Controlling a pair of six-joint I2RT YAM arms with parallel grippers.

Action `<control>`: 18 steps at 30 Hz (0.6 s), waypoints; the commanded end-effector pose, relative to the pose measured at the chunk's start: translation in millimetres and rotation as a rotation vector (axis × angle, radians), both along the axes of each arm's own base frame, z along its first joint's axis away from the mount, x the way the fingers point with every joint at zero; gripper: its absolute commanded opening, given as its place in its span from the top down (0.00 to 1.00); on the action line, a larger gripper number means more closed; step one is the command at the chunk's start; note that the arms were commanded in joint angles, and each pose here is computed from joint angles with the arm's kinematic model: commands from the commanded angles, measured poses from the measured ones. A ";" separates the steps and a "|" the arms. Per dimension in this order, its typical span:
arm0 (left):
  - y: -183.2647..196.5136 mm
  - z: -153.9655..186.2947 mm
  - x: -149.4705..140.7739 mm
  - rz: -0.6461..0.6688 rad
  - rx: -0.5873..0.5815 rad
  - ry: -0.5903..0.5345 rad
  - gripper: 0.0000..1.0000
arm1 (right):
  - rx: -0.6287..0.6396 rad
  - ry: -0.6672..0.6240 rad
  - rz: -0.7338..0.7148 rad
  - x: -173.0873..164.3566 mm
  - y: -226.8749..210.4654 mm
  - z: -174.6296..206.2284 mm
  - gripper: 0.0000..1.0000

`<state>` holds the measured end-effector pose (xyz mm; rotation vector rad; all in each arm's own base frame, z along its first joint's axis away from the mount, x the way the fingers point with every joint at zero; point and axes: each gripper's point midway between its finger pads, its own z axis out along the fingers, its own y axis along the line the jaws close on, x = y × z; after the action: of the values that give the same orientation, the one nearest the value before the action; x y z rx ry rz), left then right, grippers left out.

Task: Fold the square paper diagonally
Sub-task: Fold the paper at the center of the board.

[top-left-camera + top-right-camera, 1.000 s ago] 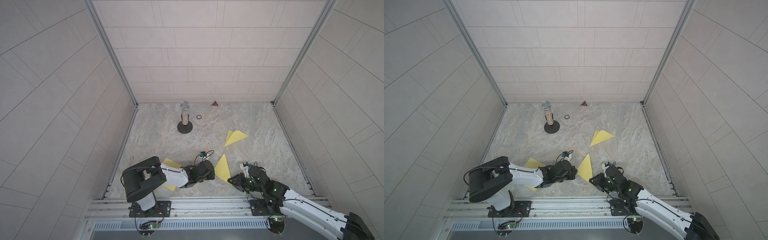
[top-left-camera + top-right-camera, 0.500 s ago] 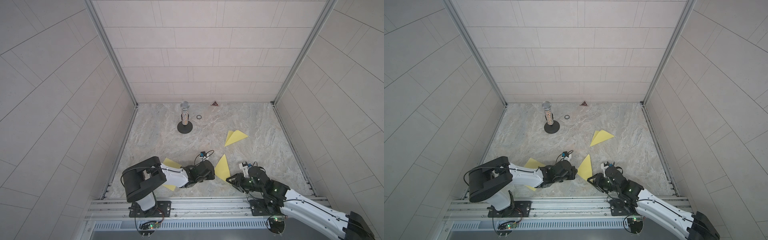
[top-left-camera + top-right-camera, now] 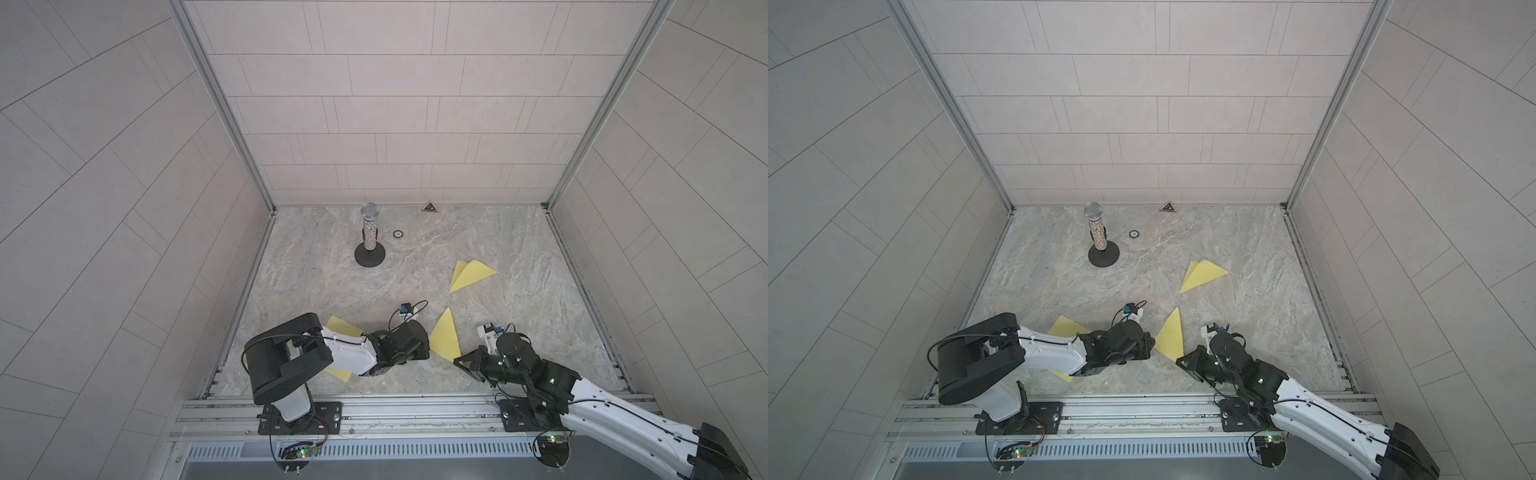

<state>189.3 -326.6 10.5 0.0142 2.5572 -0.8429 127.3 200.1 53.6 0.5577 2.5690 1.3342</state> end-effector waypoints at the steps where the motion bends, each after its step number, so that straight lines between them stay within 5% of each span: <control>1: 64.2 -66.3 -34.0 -0.010 0.298 0.145 1.00 | 0.003 -0.022 -0.013 4.1 0.5 9.1 1.00; 4: 63.9 -65.9 -33.8 -0.010 0.296 0.145 1.00 | -0.012 -0.034 -0.011 4.9 -0.9 7.4 1.00; 7: 64.5 -66.7 -34.5 -0.011 0.299 0.147 1.00 | -0.060 -0.055 -0.014 7.8 -5.6 4.3 0.65; 10: 64.2 -66.2 -34.4 -0.013 0.298 0.145 1.00 | -0.080 -0.095 -0.011 13.1 -5.8 6.0 0.48; 18: 64.6 -67.0 -34.4 -0.013 0.300 0.146 1.00 | -0.169 -0.139 0.095 26.0 12.1 3.7 0.44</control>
<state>189.5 -326.5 10.5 0.0138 2.5568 -0.8423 144.3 203.2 51.5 0.4115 2.6136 1.1380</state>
